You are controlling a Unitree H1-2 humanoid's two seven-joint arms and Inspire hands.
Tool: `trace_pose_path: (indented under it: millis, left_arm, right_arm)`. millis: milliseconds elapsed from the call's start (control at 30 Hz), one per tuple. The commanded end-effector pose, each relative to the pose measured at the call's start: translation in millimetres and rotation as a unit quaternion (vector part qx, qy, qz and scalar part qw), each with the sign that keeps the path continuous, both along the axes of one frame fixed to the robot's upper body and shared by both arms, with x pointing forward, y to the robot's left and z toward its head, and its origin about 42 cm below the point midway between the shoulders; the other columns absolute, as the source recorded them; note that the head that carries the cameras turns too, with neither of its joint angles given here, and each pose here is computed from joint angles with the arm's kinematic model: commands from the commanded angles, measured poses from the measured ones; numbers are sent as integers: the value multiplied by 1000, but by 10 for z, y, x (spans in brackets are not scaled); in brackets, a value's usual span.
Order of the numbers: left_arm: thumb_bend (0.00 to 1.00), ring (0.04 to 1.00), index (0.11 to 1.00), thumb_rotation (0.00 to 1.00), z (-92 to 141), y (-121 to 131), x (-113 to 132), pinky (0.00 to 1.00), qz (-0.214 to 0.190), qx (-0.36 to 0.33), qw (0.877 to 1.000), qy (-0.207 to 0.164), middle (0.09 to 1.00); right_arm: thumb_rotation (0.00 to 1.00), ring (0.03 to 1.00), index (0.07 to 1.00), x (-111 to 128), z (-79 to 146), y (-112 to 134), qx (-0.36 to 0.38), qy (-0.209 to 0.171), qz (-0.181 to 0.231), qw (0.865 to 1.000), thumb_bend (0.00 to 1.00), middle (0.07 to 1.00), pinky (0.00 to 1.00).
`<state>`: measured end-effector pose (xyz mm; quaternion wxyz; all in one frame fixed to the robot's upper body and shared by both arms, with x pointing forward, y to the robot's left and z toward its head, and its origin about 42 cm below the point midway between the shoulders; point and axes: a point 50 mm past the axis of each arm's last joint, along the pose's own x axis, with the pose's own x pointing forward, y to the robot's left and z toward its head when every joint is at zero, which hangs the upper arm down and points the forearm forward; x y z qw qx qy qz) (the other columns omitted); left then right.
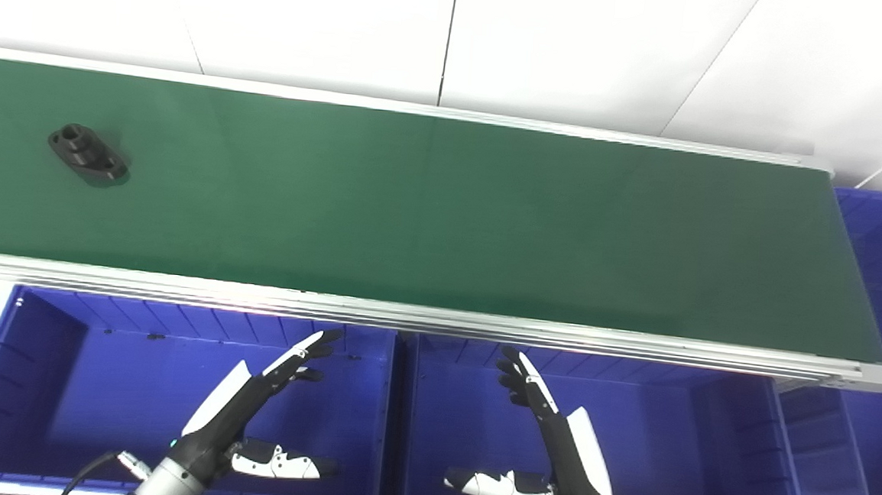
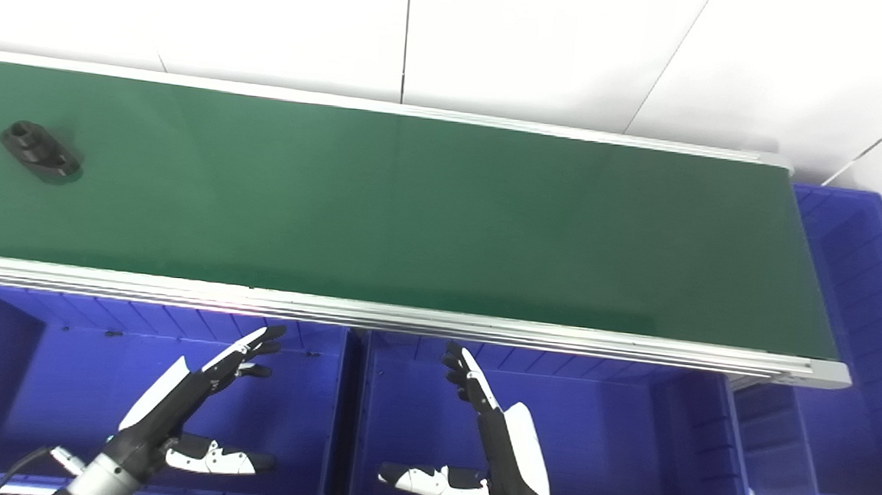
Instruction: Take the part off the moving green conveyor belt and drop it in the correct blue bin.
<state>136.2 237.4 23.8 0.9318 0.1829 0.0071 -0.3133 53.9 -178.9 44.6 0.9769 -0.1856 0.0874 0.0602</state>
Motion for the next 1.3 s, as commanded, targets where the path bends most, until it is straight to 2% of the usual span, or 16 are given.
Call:
trace_pose_path:
  millis: [0,600,833,1033,1267]
  left_arm:
    - [860,876,920,551,65,-2,10,820,4,-18,1000,-19,911]
    - [886,873,924,573,52,-1,-15,822,9,-25,1000,-10,909]
    - [890,877,915,576,3,-85,-80,838,5,-18,1000,-11,904]
    - [872,845,880,484,-73,-186,-140,773,3,-19,1000,-2,881]
    - [893,824,866,520,-124,-206,-168,748,2,-7,1000,-6,864]
  right_arm:
    - [385,866,951,-2,100,-5,11,-33,3,999,884,901,832]
    - [388,869,951,-46,102,-27,11,-33,5,999,886,902,828]
    - [390,879,957,-121,53,-114,15,-24,3,1000,880,912,821]
    - [392,898,972,-194,-64,-242,12,-28,8,1000,876,923,821]
    - [389,902,981,-214,-127,-277,13,-25,7,1000,883,923,851]
